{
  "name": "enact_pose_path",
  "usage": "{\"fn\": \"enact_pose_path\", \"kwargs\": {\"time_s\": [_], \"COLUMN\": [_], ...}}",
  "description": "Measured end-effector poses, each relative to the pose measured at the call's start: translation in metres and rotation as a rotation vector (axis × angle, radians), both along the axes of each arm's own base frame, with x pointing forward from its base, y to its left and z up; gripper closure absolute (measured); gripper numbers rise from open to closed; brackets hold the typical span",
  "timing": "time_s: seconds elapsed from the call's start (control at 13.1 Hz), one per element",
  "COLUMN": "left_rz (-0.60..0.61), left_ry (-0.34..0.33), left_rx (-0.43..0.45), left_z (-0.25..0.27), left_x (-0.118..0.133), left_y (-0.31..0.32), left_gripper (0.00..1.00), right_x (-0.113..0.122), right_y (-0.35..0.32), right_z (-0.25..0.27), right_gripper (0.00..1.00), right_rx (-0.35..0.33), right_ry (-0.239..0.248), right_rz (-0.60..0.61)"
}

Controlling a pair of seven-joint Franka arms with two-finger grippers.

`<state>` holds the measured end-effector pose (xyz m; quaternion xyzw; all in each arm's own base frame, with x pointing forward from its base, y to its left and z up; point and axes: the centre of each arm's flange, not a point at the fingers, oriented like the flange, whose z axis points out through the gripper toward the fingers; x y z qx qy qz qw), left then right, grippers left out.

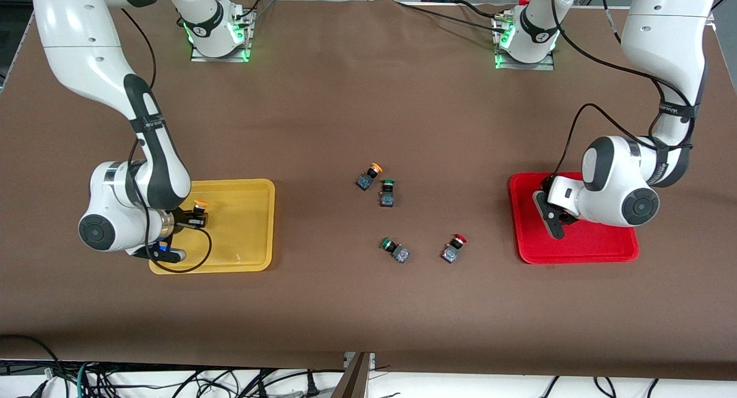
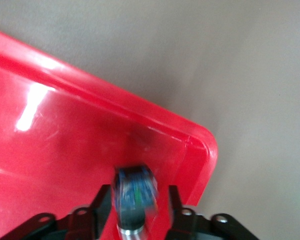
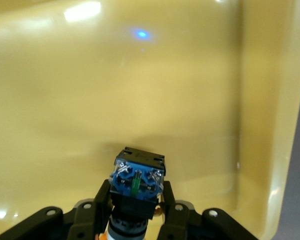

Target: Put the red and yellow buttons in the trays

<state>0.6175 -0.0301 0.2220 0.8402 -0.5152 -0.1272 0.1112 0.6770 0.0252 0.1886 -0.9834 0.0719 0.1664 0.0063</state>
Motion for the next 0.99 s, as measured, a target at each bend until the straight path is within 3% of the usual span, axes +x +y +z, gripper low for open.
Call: {"fn": "enact_pose_path", "kwargs": {"time_s": [0.15,0.31,0.46,0.69,0.84,0.99], "left_rz": [0.044,0.202,0.392,0.525,0.597,0.642], "left_ry": [-0.011,-0.022,-0.036,-0.14,-0.267,-0.35], "left_rx": [-0.002,-0.034,-0.045,-0.067,-0.12,-0.145], "left_z": [0.024,0.062,0.093,0.104,0.095,0.066], "left_x": [0.003,0.014,0.026,0.055,0.082,0.093], "left_y": [-0.015,-0.047,-0.098,-0.17,-0.173,-0.163], "left_gripper": [0.21,0.0,0.0,0.0,0.0,0.0], "right_x": [0.001,0.007,0.003,-0.033,-0.063,-0.088], "right_y": [-0.002,0.026,0.097,0.241,0.314,0.365], "right_z": [0.003,0.029,0.06,0.064,0.044,0.026], "right_gripper": [0.42,0.2,0.0,0.0,0.0,0.0], "right_rx": [0.006,0.022,0.021,0.019,0.051,0.082], "right_ry": [-0.01,-0.04,-0.052,-0.043,-0.017,0.0], "right_rz": [-0.001,-0.016,-0.124,-0.271,-0.331,-0.369]}}
